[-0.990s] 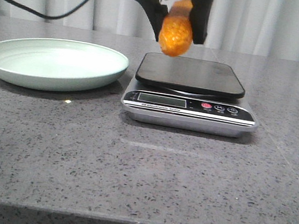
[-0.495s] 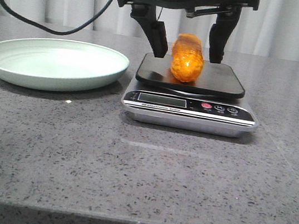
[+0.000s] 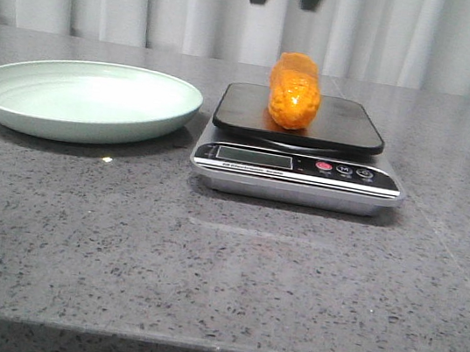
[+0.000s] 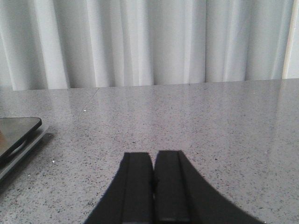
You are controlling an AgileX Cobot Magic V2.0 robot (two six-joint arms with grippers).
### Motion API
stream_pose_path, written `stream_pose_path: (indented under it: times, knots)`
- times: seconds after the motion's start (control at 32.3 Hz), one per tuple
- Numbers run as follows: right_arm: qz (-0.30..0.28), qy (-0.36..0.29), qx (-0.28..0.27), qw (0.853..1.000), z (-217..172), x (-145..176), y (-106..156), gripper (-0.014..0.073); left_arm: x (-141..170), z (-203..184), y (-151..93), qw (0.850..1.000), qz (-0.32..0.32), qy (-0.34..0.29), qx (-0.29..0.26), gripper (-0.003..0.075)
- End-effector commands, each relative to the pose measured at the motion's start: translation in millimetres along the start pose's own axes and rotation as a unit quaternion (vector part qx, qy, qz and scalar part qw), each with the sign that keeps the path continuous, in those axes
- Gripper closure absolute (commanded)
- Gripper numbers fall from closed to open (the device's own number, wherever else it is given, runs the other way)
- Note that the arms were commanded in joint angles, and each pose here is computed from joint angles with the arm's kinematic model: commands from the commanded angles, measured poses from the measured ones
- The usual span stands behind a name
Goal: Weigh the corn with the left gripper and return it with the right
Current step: 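Open the left gripper and withdraw it, leaving corn on scale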
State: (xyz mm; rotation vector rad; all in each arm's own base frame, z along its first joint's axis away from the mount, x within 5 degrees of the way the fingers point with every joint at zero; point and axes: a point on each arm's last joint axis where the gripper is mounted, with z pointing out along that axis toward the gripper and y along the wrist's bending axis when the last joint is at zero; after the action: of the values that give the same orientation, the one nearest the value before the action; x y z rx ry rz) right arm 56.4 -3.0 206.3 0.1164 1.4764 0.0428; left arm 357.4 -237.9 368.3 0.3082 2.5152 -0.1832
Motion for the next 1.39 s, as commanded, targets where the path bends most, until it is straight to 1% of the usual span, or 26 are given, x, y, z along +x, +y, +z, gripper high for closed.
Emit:
stream_pose_path:
  times: [0.0,0.06,0.15,0.22,0.28,0.31,0.34,0.37,0.4,0.46,0.5,0.53,0.56,0.62,0.74,0.77,0.87,0.93,0.99,1.02,1.08,1.11,1.18,1.24,1.3,1.36]
  knots:
    - [-0.008,-0.052,-0.004,0.999,-2.0,-10.7,0.9,0.0457,-9.7,-50.9,24.6,0.998,0.002,-0.059,0.002,0.0605]
    - [-0.008,-0.052,-0.004,0.999,-2.0,-10.7,0.9,0.0457,-8.2,-62.2,34.7,0.997,0.009,-0.072,0.003,0.058]
    - [-0.008,-0.052,-0.004,0.999,-2.0,-10.7,0.9,0.0457,3.1,-74.2,50.9,0.996,0.004,-0.09,0.008,0.0585]
    - [-0.008,-0.052,-0.004,0.999,-2.0,-10.7,0.9,0.0457,12.4,-87.6,64.0,0.993,-0.017,-0.116,0.023,0.0585]
    - [-0.008,-0.052,-0.004,0.999,-2.0,-10.7,0.9,0.0457,28.3,-99.6,74.7,0.988,-0.025,-0.145,0.049,0.0585]
    - [-0.008,-0.052,-0.004,0.999,-2.0,-10.7,0.9,0.0457,40.8,-100.9,79.6,0.986,-0.027,-0.153,0.06,0.0585]
    - [-0.008,-0.052,-0.004,0.999,-2.0,-10.7,0.9,0.0457,52.2,-113.8,83.8,0.981,-0.031,-0.177,0.075,0.0585]
    - [-0.008,-0.052,-0.004,0.999,-2.0,-10.7,0.9,0.0457,61.9,-114.5,88.0,0.978,-0.031,-0.191,0.078,0.0585]
    - [-0.008,-0.052,-0.004,0.999,-2.0,-10.7,0.9,0.0457,74.4,-126.8,92.1,0.972,-0.034,-0.215,0.083,0.0585]
    - [-0.008,-0.052,-0.004,0.999,-2.0,-10.7,0.9,0.0457,97.8,-140.4,98.9,0.964,-0.04,-0.25,0.085,0.0585]
    - [-0.008,-0.052,-0.004,0.999,-2.0,-10.7,0.9,0.0457,112.1,-143.5,101.7,0.962,-0.039,-0.259,0.083,0.0585]
    - [-0.008,-0.052,-0.004,0.999,-2.0,-10.7,0.9,0.0457,122.2,-153.7,103.7,0.956,-0.033,-0.279,0.082,0.0585]
    - [-0.008,-0.052,-0.004,0.999,-2.0,-10.7,0.9,0.0457,136.2,-157.1,105.9,0.954,-0.025,-0.289,0.079,0.0585]
    - [-0.008,-0.052,-0.004,0.999,-2.0,-10.7,0.9,0.0457,158.6,-173.2,109.2,0.944,-0.004,-0.322,0.075,0.0585]
    - [-0.008,-0.052,-0.004,0.999,-2.0,-10.7,0.9,0.0457,211.8,-196.2,116.5,0.925,0.011,-0.372,0.075,0.0586]
    - [-0.008,-0.052,-0.004,0.999,-2.0,-10.7,0.9,0.0457,226.6,-205.4,118.6,0.916,0.016,-0.393,0.075,0.0586]
    - [-0.008,-0.052,-0.004,0.999,-2.0,-10.7,0.9,0.0457,264.8,-215.2,123.7,0.898,0.034,-0.434,0.07,0.0586]
    - [-0.008,-0.052,-0.004,0.999,-2.0,-10.7,0.9,0.0457,294.4,-222.9,127.6,0.877,0.042,-0.474,0.068,0.0586]
    - [-0.008,-0.052,-0.004,0.999,-2.0,-10.7,0.9,0.0457,318.9,-223.2,130.8,0.861,0.046,-0.501,0.068,0.0586]
    - [-0.008,-0.052,-0.004,0.999,-2.0,-10.7,0.9,0.0457,328.8,-220.5,132.1,0.857,0.046,-0.51,0.067,0.0586]
    - [-0.008,-0.052,-0.004,0.999,-2.0,-10.7,0.9,0.0457,349.3,-220.6,134.7,0.838,0.049,-0.54,0.067,0.0586]
    - [-0.008,-0.052,-0.004,0.999,-1.9,-10.7,0.9,0.0457,350.4,-216.5,134.9,0.838,0.055,-0.538,0.064,0.0586]
    - [-0.008,-0.051,-0.003,0.999,-1.8,-10.5,0.9,0.0457,345.5,-209.6,133.8,0.856,0.06,-0.51,0.064,0.0586]
    - [-0.008,-0.051,-0.003,0.999,-1.8,-10.6,0.9,0.0457,341.1,-204.8,132.3,0.863,0.064,-0.496,0.067,0.0586]
    - [-0.008,-0.051,-0.003,0.999,-1.8,-10.6,0.9,0.0457,337.2,-203.7,131.8,0.862,0.063,-0.498,0.067,0.0586]
    - [-0.008,-0.051,-0.003,0.999,-1.8,-10.6,0.9,0.0457,335.3,-204.3,131.9,0.854,0.06,-0.512,0.067,0.0586]
